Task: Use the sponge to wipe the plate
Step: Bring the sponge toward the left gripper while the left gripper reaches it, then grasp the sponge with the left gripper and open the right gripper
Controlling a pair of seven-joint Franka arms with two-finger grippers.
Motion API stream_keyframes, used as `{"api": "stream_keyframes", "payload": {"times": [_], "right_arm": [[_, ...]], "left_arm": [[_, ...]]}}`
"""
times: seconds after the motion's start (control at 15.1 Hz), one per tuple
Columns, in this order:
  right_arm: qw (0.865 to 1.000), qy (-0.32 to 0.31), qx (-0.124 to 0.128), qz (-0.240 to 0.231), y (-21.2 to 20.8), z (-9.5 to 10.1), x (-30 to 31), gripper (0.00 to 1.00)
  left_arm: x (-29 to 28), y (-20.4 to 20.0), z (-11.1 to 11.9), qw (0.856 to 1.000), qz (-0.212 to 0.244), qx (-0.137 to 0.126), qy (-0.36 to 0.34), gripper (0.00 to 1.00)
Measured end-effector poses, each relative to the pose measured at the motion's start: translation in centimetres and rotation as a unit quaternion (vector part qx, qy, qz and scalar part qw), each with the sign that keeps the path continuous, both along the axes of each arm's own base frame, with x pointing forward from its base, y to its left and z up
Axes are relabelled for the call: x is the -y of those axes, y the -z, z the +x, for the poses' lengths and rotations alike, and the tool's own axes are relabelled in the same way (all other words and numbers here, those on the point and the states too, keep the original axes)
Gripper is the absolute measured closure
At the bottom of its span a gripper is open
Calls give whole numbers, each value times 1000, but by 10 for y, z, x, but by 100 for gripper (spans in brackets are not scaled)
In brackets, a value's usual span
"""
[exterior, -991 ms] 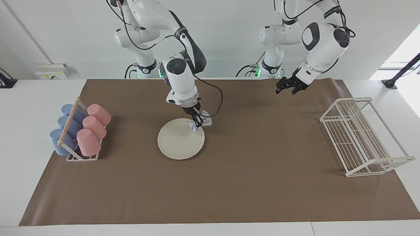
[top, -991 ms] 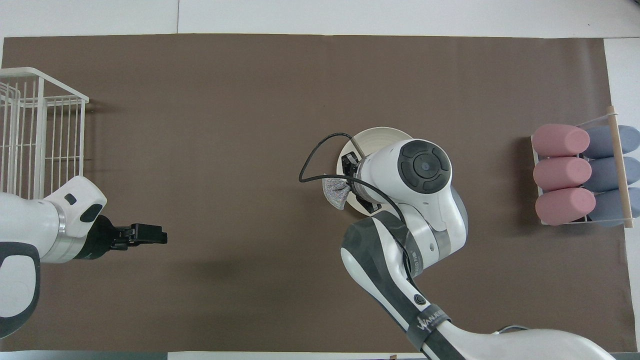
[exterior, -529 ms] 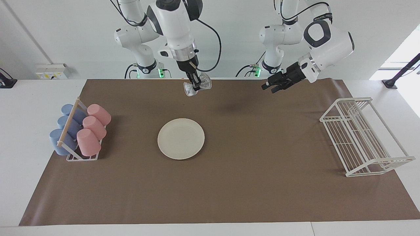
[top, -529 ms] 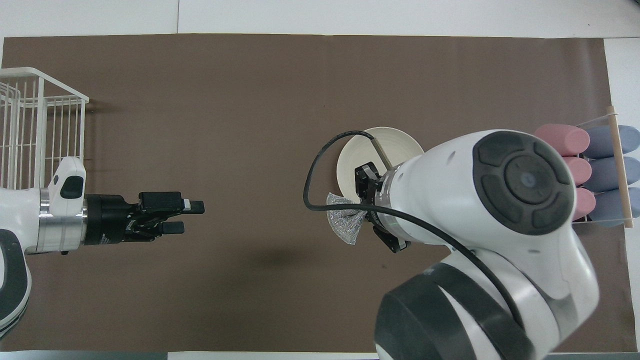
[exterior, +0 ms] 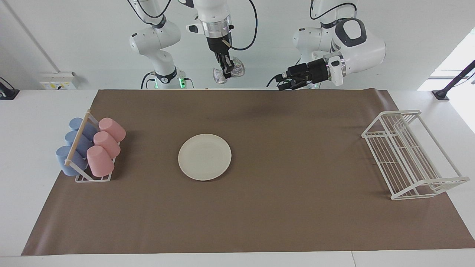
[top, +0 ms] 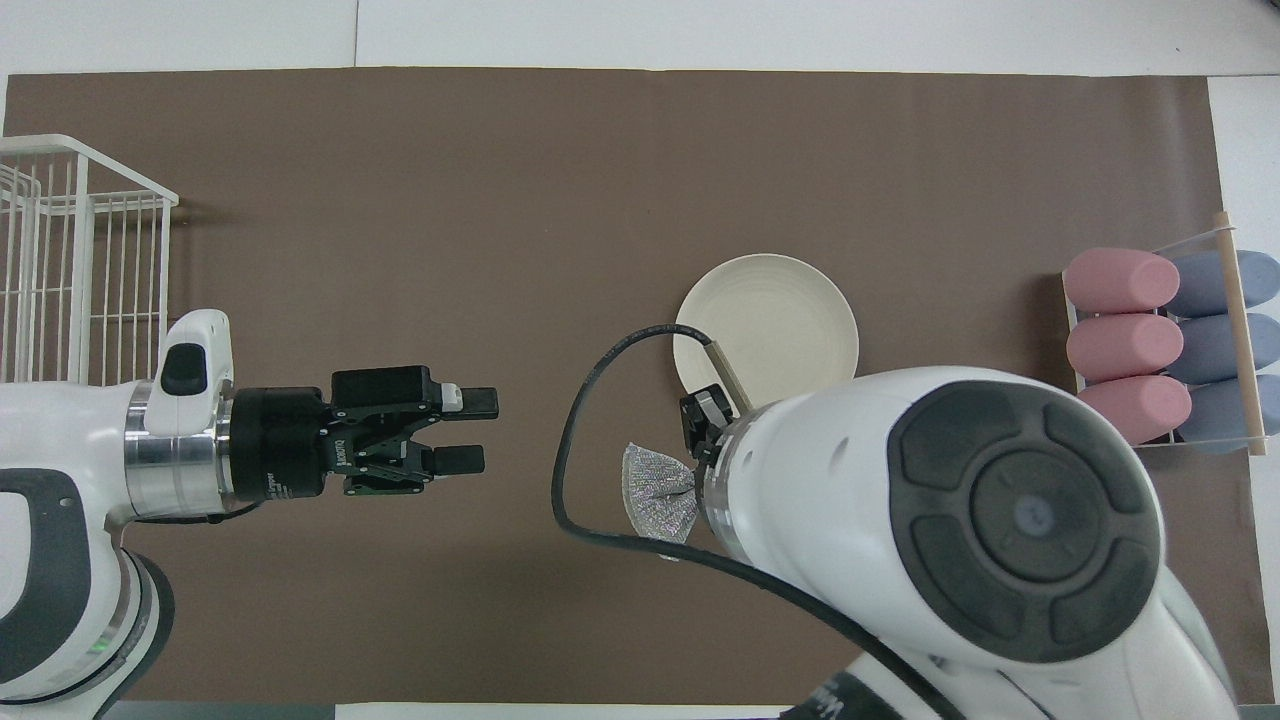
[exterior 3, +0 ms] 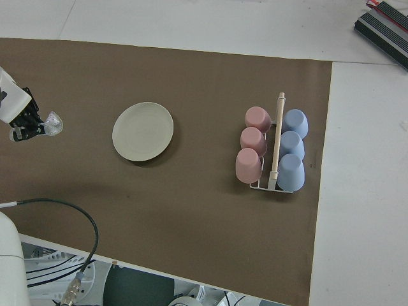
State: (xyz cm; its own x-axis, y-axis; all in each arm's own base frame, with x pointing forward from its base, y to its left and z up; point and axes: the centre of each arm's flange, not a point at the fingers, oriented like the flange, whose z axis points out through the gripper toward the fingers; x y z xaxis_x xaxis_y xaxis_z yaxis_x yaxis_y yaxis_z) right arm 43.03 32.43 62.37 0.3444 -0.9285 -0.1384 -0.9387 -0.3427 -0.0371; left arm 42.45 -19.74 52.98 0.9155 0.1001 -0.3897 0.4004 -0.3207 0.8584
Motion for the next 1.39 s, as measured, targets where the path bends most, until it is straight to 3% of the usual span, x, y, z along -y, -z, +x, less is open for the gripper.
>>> {"api": "stream_keyframes", "payload": {"times": [0.33,0.59,0.73,0.79,0.86,1.26,1.32,1.39], "right_arm": [[998,56,11,15,-4,2,-7,90],[998,58,10,14,-3,0,-11,90],[998,54,10,14,-2,-3,-15,90],[998,53,10,14,-2,-4,-16,90],[998,53,10,14,-2,-4,-16,90],[998,53,10,14,-2,-3,-16,90],[998,53,11,14,-2,-3,-16,90],[998,53,11,15,-2,-3,-16,90]], "left_arm": [[48,-12,-18,1000,12,-14,-20,0],[91,-11,-39,999,19,-14,-25,0],[89,-11,-38,999,18,-14,-27,11],[89,-11,-37,999,18,-15,-28,11],[89,-11,-37,999,17,-15,-27,16],[84,-12,-37,1000,9,-25,-13,84],[84,-12,-37,1000,9,-25,-12,92],[84,-12,-37,1000,9,-25,-12,93]]}}
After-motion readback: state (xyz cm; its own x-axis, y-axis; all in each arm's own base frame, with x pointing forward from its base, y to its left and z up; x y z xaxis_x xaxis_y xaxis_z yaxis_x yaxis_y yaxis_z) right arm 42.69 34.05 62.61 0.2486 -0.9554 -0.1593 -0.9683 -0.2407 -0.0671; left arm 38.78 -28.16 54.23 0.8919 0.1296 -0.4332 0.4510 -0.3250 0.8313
